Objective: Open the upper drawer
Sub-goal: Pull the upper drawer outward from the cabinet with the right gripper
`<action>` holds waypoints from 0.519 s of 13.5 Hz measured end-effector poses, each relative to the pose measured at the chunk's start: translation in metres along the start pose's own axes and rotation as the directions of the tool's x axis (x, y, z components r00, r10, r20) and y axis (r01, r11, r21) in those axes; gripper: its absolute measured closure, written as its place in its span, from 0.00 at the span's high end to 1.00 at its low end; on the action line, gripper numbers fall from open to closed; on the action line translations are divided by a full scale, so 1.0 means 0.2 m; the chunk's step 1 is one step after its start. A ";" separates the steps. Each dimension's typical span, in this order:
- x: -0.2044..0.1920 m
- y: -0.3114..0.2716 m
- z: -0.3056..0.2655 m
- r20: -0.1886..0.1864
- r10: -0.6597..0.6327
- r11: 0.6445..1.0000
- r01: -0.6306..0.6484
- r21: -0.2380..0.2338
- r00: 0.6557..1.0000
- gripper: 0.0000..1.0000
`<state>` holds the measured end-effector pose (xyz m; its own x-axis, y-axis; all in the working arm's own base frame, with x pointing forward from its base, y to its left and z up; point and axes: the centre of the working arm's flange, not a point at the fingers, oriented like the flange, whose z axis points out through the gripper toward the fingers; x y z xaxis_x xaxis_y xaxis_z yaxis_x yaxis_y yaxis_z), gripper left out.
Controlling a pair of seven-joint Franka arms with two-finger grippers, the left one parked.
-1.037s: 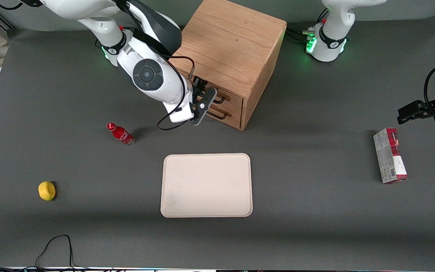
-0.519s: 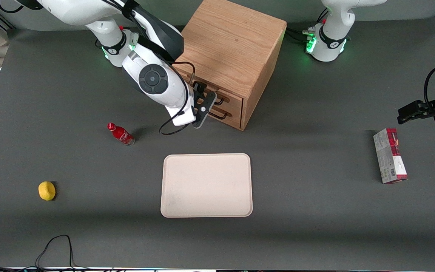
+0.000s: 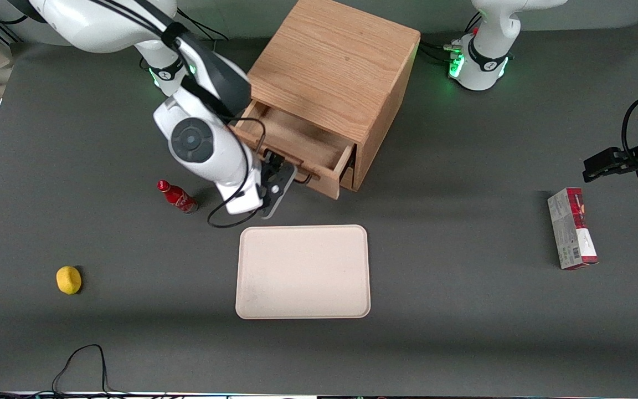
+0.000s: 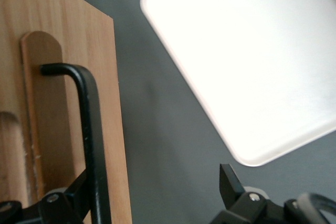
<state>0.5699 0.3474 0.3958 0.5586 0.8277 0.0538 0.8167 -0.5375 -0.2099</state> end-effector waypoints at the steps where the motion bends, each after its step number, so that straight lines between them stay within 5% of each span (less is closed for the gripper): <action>1: -0.01 0.07 -0.01 -0.007 0.003 1.000 -0.003 -0.007 1.000 1.00; 7: -0.04 0.35 -0.08 -0.025 0.056 0.997 -0.057 -0.053 0.998 1.00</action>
<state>0.6244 0.3005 0.3957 0.6070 0.7919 0.0667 0.7898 -0.5919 -0.1609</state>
